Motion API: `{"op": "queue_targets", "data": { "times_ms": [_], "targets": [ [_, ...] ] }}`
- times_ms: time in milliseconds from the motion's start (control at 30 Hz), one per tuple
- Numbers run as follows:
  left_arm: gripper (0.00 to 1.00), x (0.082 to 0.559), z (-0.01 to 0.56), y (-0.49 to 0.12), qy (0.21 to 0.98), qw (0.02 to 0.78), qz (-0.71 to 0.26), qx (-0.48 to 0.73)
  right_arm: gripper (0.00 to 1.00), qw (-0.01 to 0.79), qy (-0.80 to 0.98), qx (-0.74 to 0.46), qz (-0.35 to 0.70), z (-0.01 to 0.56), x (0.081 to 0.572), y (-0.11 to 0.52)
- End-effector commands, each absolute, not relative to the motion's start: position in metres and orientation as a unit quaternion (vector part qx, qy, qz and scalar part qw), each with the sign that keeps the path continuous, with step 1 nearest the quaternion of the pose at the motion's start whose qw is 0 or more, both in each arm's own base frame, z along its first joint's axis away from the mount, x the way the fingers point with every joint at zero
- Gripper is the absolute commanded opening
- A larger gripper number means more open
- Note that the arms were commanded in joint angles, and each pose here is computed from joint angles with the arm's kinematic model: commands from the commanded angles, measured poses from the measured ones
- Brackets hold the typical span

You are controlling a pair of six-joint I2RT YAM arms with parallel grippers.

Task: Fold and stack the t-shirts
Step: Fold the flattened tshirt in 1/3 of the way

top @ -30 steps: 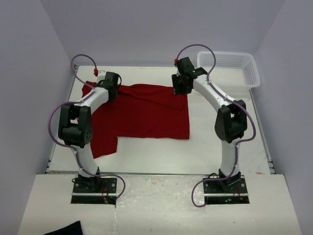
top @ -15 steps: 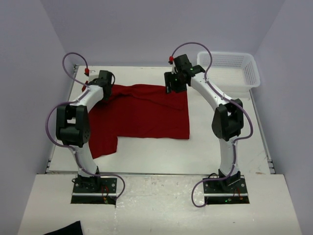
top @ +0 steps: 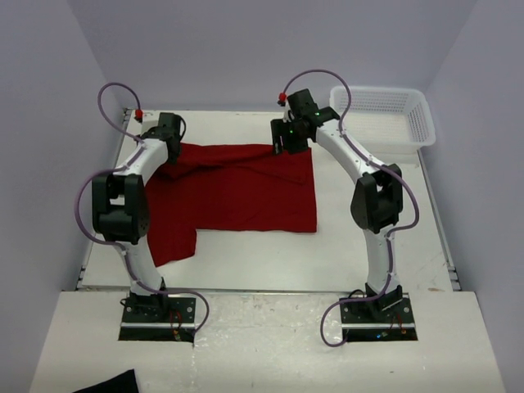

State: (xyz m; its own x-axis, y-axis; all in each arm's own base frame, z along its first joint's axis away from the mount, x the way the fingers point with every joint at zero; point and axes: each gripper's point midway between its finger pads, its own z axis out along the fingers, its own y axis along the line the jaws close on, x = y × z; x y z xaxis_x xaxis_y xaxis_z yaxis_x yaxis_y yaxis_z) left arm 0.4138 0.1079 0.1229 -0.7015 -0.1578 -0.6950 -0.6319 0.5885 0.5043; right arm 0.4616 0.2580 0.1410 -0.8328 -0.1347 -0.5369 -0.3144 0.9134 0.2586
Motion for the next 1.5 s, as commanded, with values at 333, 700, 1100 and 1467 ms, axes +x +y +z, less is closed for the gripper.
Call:
{"op": "queue_targets", "data": {
  "times_ms": [333, 700, 1100, 1467],
  "targets": [
    [0.0, 0.458, 0.126, 0.108, 0.832, 0.327, 0.386, -0.226, 0.44, 0.192, 0.979, -0.06, 0.028, 0.09, 0.461, 0.168],
    [0.0, 0.46, 0.119, 0.102, 0.843, 0.331, 0.363, -0.22, 0.36, 0.137, 0.985, -0.026, 0.106, 0.068, 0.439, 0.186],
    [0.0, 0.46, 0.114, 0.095, 0.848, 0.332, 0.355, -0.211, 0.38, 0.131, 0.979, 0.042, 0.153, 0.048, 0.435, 0.202],
    [0.0, 0.461, 0.109, 0.092, 0.849, 0.33, 0.358, -0.204, 0.37, 0.14, 0.982, 0.063, 0.108, 0.042, 0.434, 0.174]
  ]
}}
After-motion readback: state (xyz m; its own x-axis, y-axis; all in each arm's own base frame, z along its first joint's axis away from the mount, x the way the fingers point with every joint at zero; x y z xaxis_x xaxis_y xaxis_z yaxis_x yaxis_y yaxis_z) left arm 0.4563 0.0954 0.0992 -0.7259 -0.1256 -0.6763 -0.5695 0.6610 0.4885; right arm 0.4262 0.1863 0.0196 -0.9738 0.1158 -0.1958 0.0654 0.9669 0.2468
